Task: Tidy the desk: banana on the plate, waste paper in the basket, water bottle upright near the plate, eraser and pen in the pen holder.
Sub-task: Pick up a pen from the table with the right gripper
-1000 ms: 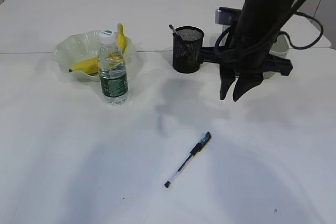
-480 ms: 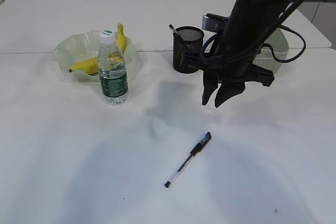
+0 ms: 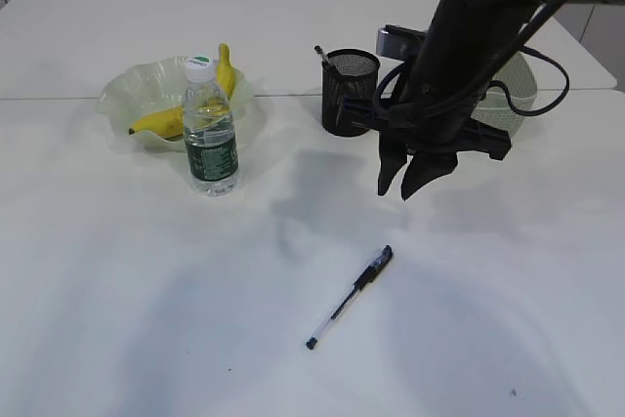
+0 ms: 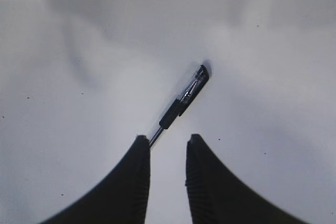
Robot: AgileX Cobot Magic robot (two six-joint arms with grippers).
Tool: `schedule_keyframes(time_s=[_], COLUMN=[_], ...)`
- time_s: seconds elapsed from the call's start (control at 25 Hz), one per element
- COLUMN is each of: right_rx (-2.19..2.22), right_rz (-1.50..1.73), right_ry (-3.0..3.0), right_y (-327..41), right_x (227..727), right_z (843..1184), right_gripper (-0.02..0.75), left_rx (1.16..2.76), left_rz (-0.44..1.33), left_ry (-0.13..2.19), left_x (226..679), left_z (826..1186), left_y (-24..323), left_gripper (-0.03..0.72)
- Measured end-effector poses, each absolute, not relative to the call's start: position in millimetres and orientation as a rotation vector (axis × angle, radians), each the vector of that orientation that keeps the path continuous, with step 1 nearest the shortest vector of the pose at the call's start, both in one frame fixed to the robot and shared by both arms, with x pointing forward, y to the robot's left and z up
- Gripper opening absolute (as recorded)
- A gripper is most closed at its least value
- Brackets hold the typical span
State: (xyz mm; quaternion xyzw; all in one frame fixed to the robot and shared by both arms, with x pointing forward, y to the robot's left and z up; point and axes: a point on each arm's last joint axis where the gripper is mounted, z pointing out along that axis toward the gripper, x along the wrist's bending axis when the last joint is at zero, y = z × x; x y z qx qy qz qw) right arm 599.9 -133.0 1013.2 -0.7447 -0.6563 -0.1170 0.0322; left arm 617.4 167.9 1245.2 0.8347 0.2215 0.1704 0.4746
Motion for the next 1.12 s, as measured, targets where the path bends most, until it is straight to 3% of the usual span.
schedule_keyframes(time_s=[1.12], right_rx=[-2.305], right_rz=[-0.388], right_ry=[-2.047], right_y=[-134.0], right_x=[602.6], right_z=[1013.4], right_gripper=[0.191], left_rx=[2.095], left_rz=[0.464], left_ry=[0.76], left_x=[623.5], left_z=[1237.3], left_y=[179.8], left_gripper=[0.197])
